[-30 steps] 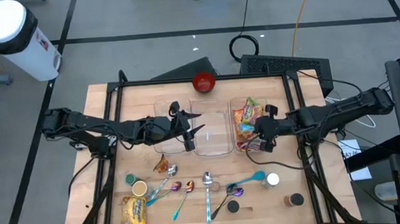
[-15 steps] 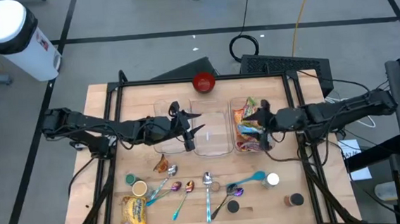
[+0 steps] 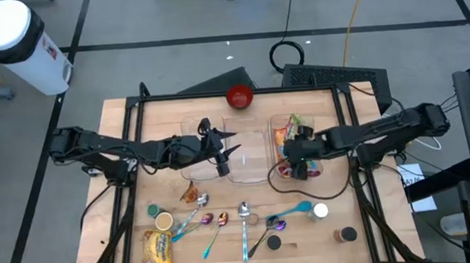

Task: Pick & Place Food Item
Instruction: Put the blue noodle pack into the right transparent bin

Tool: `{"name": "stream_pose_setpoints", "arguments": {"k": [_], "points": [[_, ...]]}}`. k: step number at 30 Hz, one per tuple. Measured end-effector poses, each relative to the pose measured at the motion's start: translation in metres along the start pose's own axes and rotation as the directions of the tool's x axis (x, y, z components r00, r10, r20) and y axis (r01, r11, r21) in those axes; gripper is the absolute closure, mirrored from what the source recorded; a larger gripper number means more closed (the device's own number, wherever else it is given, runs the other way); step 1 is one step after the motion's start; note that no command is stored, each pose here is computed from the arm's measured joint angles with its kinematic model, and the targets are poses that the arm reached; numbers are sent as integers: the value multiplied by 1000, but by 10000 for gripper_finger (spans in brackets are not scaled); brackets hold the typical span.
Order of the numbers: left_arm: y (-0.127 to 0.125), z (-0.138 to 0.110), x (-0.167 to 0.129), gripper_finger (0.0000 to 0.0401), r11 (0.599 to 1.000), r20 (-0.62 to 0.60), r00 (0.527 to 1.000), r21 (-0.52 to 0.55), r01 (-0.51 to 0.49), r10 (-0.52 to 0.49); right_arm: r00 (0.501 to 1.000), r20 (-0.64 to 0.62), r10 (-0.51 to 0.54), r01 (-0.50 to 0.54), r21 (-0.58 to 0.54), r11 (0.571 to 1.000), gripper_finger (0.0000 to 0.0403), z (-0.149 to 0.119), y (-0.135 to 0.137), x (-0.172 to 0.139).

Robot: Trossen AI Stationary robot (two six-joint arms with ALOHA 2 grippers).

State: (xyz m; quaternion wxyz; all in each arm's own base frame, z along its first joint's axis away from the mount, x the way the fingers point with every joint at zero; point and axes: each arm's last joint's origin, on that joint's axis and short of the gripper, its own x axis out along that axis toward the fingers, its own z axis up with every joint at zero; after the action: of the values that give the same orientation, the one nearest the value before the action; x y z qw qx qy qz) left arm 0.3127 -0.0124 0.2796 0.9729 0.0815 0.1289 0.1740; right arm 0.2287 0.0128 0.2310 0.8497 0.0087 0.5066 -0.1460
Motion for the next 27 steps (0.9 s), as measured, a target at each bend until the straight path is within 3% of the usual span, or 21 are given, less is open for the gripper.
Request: {"name": "stream_pose_setpoints", "arguments": {"k": [5,12,20,27], "points": [[0,0,0,210,1000,0,1000,-3,-2,2,998,-66,-11,12,23,1000,240,-7,-2,-3],[2,0,1,210,1000,-1,1000,-4,-7,7,1000,-16,-10,12,98,995,387,-13,-4,-20],[2,0,1,210,1000,-2,1000,-4,-7,7,963,258,-72,45,110,993,400,-30,7,-30],[2,0,1,210,1000,-2,1000,-4,-7,7,894,448,-29,-14,92,996,402,-64,9,1]]}}
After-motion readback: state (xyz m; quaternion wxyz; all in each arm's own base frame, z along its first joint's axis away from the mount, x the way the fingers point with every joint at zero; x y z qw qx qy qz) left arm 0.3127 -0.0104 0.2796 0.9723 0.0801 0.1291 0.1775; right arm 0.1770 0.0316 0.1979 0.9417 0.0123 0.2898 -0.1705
